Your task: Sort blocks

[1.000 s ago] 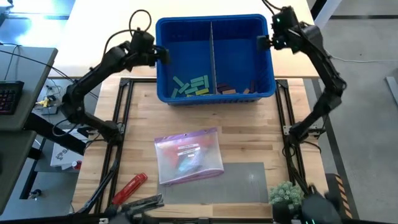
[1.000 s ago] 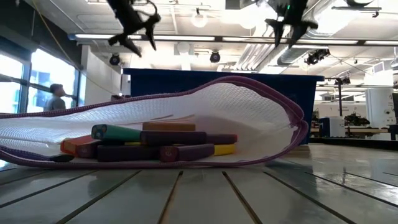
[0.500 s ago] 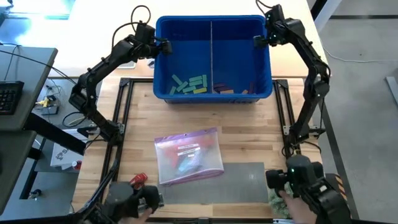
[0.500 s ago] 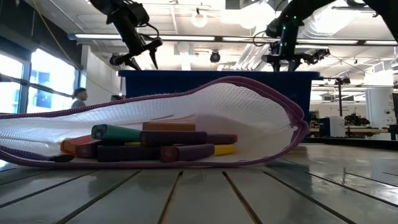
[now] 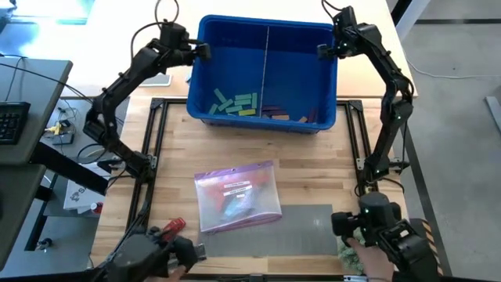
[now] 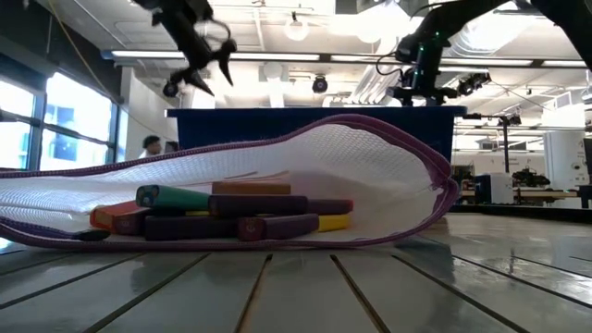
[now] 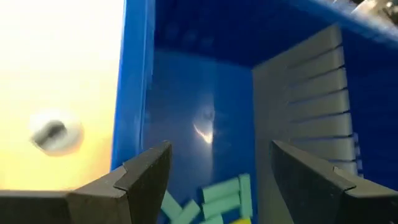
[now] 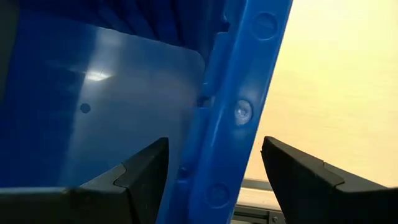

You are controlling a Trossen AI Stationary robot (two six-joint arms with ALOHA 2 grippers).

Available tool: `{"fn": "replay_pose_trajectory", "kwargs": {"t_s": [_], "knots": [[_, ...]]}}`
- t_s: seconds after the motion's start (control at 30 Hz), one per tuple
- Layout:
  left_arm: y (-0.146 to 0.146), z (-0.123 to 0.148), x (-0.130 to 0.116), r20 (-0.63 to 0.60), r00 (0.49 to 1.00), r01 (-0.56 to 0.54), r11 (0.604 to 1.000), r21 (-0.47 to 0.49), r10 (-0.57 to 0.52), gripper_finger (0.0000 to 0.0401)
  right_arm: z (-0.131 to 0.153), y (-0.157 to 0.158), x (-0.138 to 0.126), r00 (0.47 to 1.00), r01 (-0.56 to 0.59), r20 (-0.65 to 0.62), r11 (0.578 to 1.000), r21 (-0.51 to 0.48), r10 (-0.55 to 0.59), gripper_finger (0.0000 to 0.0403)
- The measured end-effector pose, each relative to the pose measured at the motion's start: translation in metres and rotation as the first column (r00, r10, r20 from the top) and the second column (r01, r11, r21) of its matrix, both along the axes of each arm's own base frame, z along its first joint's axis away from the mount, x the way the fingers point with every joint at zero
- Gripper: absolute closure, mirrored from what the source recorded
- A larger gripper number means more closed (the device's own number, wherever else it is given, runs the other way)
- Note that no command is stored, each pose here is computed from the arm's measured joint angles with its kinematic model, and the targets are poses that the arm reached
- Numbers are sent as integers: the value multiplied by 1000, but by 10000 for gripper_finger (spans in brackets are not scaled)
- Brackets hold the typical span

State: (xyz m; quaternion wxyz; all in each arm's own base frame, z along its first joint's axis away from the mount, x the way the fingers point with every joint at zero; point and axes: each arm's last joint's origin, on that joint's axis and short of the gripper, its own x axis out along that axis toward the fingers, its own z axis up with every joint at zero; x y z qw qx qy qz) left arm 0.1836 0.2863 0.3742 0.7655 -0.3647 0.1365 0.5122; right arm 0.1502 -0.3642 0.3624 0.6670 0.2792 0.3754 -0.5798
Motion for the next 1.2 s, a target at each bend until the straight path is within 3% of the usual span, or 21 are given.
{"fn": "replay_pose_trajectory", "kwargs": {"t_s": [0.2, 0.37, 0.53, 0.63, 0.77, 1.0, 1.2], "knots": [[-7, 26, -7, -118, 988, -84, 983, 161, 104, 150, 0, 3, 6, 1000, -15, 0, 1000, 2, 15, 162], [20, 2, -11, -203, 971, -103, 987, 119, 126, 150, 0, 3, 6, 1000, 0, 11, 1000, -1, 0, 162], [47, -20, -1, -163, 983, -70, 992, 109, 87, 150, 0, 2, 5, 999, 23, 23, 1000, 0, -23, 162], [60, -34, -2, -184, 975, -108, 989, 102, 126, 150, 0, 2, 5, 998, 41, 43, 999, 4, -41, 162], [70, -43, -5, -230, 960, -137, 984, 113, 160, 150, 0, 2, 6, 996, 41, 73, 999, 16, -42, 162], [84, -51, 2, -225, 966, -89, 982, 169, 126, 150, -1, 0, 7, 998, 19, 64, 1000, 2, -19, 162], [92, -64, 7, -253, 961, -70, 983, 168, 111, 150, -11, -10, 2, 994, 73, 79, 997, 27, -75, 162]]}}
